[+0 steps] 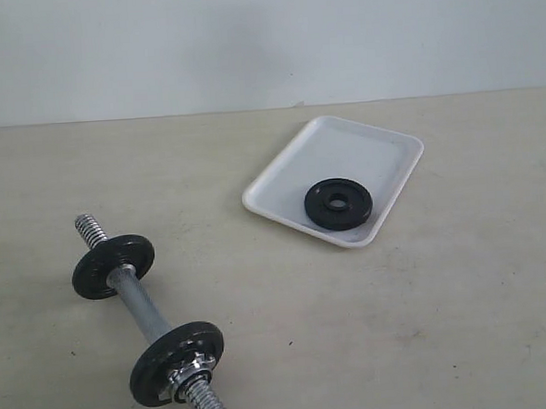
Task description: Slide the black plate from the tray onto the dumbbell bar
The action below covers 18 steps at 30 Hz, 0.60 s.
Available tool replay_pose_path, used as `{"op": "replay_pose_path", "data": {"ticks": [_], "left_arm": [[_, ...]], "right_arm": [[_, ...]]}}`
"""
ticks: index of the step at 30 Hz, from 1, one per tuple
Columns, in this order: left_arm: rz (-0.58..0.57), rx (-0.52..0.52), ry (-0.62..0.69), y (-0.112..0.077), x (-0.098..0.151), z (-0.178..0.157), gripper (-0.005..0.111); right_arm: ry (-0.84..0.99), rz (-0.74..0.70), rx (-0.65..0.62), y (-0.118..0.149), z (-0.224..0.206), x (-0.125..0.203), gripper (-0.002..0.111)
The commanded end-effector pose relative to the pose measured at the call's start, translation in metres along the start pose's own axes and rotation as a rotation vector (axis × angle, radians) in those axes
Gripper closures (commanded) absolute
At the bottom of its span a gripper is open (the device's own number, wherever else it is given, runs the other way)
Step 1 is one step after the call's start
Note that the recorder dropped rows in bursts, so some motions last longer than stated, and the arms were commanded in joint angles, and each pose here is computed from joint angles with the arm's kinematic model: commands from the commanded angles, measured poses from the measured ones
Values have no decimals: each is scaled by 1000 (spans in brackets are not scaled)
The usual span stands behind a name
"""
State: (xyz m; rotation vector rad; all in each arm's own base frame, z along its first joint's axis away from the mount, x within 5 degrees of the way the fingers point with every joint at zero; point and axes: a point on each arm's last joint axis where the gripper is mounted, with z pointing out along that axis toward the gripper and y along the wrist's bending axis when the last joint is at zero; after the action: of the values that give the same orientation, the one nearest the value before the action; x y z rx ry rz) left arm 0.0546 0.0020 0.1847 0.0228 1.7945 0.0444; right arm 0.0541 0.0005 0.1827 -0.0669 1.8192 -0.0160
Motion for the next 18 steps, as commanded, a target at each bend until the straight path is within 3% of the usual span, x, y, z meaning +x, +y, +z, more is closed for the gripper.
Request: {"op": "replay_pose_path", "data": {"ticks": [1, 5, 8, 13, 18], "left_arm": [[-7, -2, -4, 0, -1, 0, 102], [-7, -2, -4, 0, -1, 0, 102], [-7, -2, -4, 0, -1, 0, 102], [-7, -2, -4, 0, -1, 0, 102], [-7, -2, -4, 0, -1, 0, 102]], "right_arm": [[-16, -12, -1, 0, 0, -1, 107], [-77, -45, 3, 0, -1, -7, 107], [-274, -44, -3, 1, -4, -25, 107], [-860, -50, -13, 3, -32, -69, 107], [-1387, -42, -23, 4, -75, -89, 107]]}}
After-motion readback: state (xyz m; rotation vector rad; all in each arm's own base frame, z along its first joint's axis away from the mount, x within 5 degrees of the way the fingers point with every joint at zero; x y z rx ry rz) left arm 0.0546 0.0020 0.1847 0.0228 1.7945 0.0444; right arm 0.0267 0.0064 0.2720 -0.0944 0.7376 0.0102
